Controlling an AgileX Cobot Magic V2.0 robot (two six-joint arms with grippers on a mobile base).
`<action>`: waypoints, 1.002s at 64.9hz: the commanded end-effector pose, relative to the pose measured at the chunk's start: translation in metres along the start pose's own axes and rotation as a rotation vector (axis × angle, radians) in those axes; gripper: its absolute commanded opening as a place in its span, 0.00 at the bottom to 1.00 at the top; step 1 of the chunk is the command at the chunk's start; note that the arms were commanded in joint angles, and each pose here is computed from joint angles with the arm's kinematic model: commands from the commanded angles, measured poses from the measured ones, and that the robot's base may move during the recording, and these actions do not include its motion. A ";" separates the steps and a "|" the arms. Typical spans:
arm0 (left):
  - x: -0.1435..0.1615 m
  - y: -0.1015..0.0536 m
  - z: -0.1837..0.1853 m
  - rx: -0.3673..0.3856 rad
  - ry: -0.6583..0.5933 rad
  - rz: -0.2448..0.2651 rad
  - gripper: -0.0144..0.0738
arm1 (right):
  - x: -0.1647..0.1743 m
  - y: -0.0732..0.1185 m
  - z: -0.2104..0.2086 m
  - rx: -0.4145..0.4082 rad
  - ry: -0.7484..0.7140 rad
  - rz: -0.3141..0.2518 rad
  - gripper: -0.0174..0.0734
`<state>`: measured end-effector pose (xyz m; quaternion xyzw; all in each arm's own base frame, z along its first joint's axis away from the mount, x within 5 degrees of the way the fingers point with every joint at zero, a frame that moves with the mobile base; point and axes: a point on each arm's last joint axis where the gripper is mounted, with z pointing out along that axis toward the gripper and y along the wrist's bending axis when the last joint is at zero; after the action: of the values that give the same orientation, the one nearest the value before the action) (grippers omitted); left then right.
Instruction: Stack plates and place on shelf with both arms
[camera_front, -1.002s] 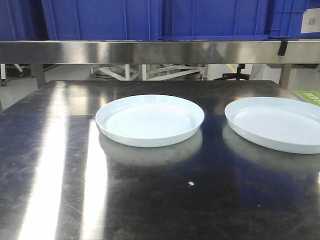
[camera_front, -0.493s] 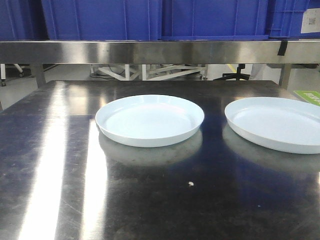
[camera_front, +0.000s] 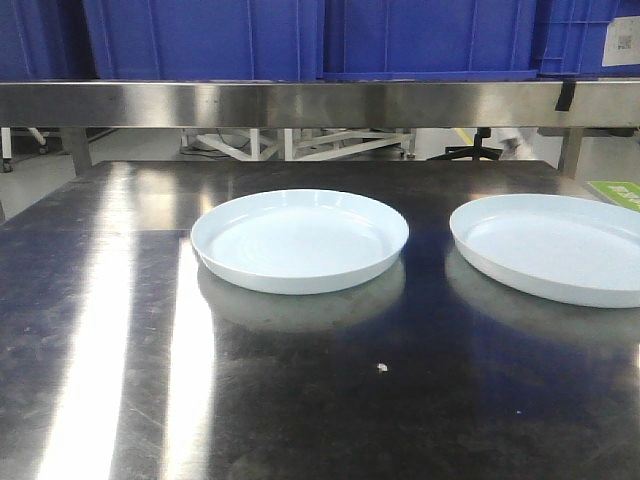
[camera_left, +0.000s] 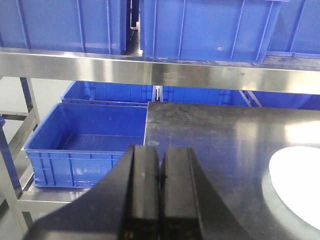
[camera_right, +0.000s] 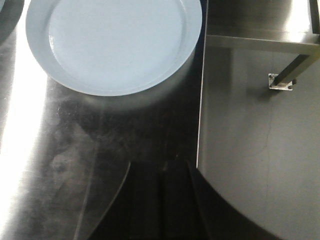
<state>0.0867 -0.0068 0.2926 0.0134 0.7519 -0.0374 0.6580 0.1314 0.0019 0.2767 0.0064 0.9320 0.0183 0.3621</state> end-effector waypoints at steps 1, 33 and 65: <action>-0.016 0.002 -0.002 -0.020 -0.101 -0.017 0.26 | -0.029 0.001 0.003 -0.003 -0.045 0.007 0.25; -0.016 0.002 -0.002 -0.020 -0.101 -0.017 0.26 | -0.129 -0.013 0.083 -0.004 0.183 0.093 0.26; -0.016 0.002 -0.002 -0.020 -0.101 -0.017 0.26 | -0.148 -0.052 0.136 0.046 0.279 0.182 0.63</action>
<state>0.0867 -0.0068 0.2925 0.0136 0.7524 -0.0376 0.6574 0.3258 -0.0469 0.2623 0.0964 0.9751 0.0281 0.1979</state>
